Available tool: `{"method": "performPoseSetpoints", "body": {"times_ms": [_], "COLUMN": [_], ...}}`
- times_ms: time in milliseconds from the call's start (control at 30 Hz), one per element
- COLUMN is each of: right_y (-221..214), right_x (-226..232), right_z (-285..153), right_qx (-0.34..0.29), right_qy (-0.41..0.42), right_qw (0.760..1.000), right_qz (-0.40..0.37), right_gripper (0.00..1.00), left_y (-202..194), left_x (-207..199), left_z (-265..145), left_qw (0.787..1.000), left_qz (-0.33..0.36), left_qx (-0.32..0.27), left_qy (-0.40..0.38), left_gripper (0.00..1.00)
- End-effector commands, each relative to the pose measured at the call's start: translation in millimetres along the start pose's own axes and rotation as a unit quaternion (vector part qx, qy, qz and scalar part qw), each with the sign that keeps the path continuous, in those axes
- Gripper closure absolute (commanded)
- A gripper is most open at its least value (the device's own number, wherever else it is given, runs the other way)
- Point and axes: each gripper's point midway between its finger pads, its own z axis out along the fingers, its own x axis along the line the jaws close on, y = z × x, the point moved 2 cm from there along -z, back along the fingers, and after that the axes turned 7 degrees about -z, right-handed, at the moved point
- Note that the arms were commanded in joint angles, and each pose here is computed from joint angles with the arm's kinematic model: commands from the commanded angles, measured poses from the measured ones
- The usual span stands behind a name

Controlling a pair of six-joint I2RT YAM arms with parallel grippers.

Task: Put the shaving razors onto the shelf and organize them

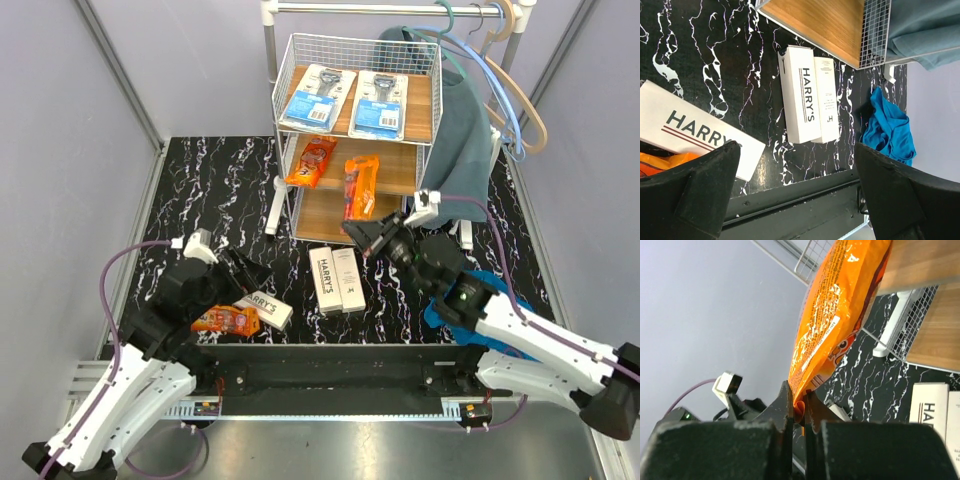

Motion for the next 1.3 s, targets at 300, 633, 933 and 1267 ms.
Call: {"method": "performPoseSetpoints", "body": {"times_ms": [300, 633, 933, 1267], "right_y": [21, 27, 23, 25], "right_x": [14, -10, -40, -49], "right_z": [79, 109, 123, 141], "right_qx": [0.003, -0.023, -0.016, 0.018], "right_qy": [0.016, -0.05, -0.091, -0.094], "right_qw": [1.0, 0.998, 0.995, 0.992], "right_qz": [0.008, 0.011, 0.045, 0.081], "right_gripper": [1.0, 1.0, 1.0, 0.89], "left_y": [-8, -14, -21, -24], "left_x": [-8, -3, 0, 0], "left_z": [-5, -6, -8, -10], "left_qw": [0.999, 0.999, 0.998, 0.997], "left_qz": [-0.016, -0.022, -0.03, -0.035], "left_qx": [0.016, 0.026, 0.033, 0.037], "left_qy": [-0.033, -0.037, -0.048, -0.057], "left_gripper": [0.01, 0.01, 0.01, 0.01]}}
